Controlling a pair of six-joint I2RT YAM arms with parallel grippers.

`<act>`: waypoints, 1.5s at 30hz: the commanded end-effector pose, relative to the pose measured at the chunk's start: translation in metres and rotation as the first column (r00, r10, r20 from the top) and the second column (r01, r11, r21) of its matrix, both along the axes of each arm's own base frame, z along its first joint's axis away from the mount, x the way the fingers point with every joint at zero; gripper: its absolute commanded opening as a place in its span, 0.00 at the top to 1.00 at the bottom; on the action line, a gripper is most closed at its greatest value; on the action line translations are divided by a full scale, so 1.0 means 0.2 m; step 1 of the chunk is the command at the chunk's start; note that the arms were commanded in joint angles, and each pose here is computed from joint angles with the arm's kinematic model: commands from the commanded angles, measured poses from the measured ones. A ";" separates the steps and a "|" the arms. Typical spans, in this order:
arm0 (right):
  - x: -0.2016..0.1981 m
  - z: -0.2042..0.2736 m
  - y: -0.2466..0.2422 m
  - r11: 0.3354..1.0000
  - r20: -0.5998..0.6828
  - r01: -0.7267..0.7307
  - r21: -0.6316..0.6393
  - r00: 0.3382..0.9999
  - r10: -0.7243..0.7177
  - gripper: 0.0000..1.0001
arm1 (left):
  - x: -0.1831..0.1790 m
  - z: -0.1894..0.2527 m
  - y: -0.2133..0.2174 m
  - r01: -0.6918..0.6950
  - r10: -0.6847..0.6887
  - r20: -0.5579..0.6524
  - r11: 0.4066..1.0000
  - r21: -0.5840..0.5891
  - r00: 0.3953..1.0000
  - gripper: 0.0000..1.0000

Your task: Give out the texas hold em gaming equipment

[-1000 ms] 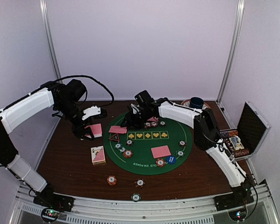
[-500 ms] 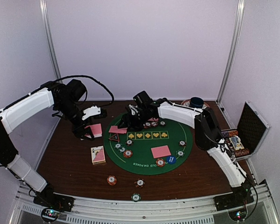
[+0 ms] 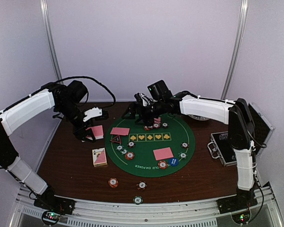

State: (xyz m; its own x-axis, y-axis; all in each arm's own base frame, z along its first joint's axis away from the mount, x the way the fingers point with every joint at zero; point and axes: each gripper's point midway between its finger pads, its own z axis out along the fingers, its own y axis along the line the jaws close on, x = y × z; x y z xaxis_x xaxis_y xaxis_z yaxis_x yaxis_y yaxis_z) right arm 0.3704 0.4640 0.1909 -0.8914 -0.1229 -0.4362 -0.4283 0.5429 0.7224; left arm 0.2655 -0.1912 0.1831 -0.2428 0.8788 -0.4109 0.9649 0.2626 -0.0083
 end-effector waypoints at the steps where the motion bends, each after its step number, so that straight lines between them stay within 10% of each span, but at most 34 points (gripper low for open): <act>1: -0.13 0.13 0.11 0.981 -0.056 -0.008 0.192 0.998 0.019 0.00 | 0.01 0.09 -0.02 0.008 -0.006 0.043 0.999 -0.044 0.999 1.00; 15: -0.33 0.21 0.32 0.899 -0.192 -0.030 0.437 0.973 0.125 0.11 | 0.01 0.10 -0.03 0.005 -0.003 0.041 0.999 -0.054 0.999 1.00; 45: -0.53 0.20 0.67 0.852 -0.235 -0.201 0.484 0.908 0.348 0.16 | 0.04 0.11 -0.06 0.004 -0.001 0.038 0.998 -0.068 0.999 1.00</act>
